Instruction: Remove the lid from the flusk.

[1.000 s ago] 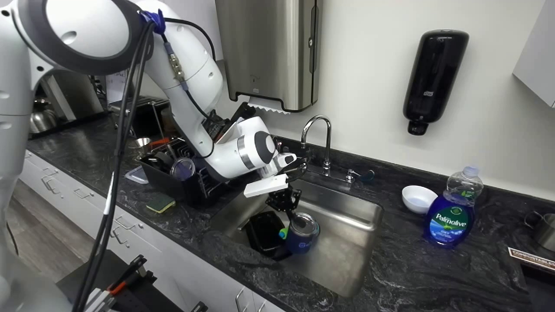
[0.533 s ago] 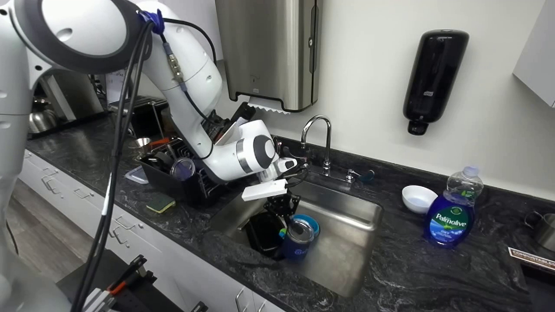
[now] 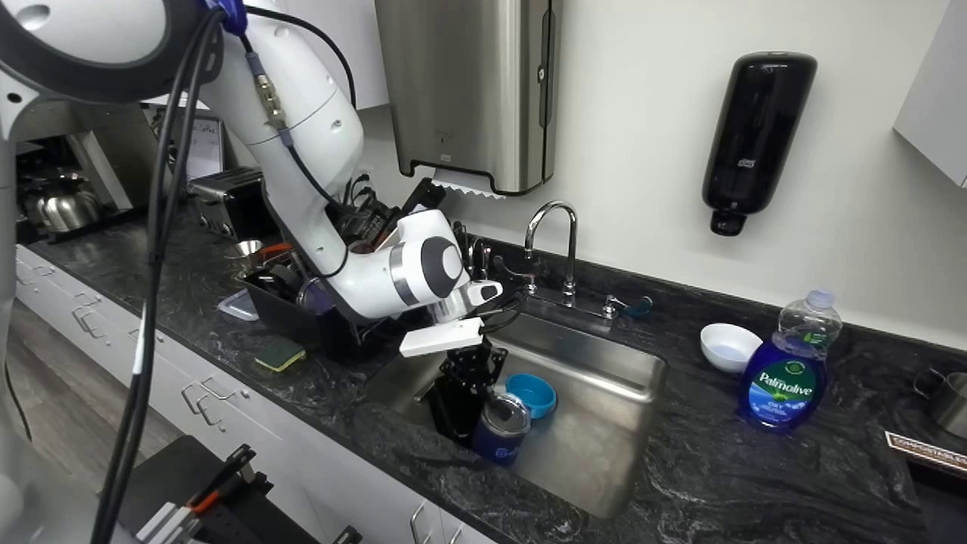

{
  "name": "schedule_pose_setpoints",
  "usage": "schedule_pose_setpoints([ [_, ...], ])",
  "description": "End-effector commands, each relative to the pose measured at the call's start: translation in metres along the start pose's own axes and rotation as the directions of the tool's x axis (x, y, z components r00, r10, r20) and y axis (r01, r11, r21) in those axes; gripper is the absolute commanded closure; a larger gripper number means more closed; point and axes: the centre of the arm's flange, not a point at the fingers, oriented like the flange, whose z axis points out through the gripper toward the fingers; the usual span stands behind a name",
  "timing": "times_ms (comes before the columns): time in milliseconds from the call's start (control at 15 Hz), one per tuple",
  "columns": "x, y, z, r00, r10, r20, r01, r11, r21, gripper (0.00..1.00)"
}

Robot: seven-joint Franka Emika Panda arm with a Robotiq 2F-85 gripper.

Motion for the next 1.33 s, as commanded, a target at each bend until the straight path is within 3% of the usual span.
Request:
schedule_pose_setpoints([
  [0, -0.026, -0.011, -0.009, 0.999, -0.041, 0.011, 0.041, 0.999, 0.004, 0.98],
  [533, -0.066, -0.037, -0.024, 0.995, -0.101, 0.007, 0.100, 0.994, 0.050, 0.98],
  [1267, -0.088, -0.047, -0.040, 0.973, -0.231, -0.011, 0.231, 0.970, 0.070, 0.98],
])
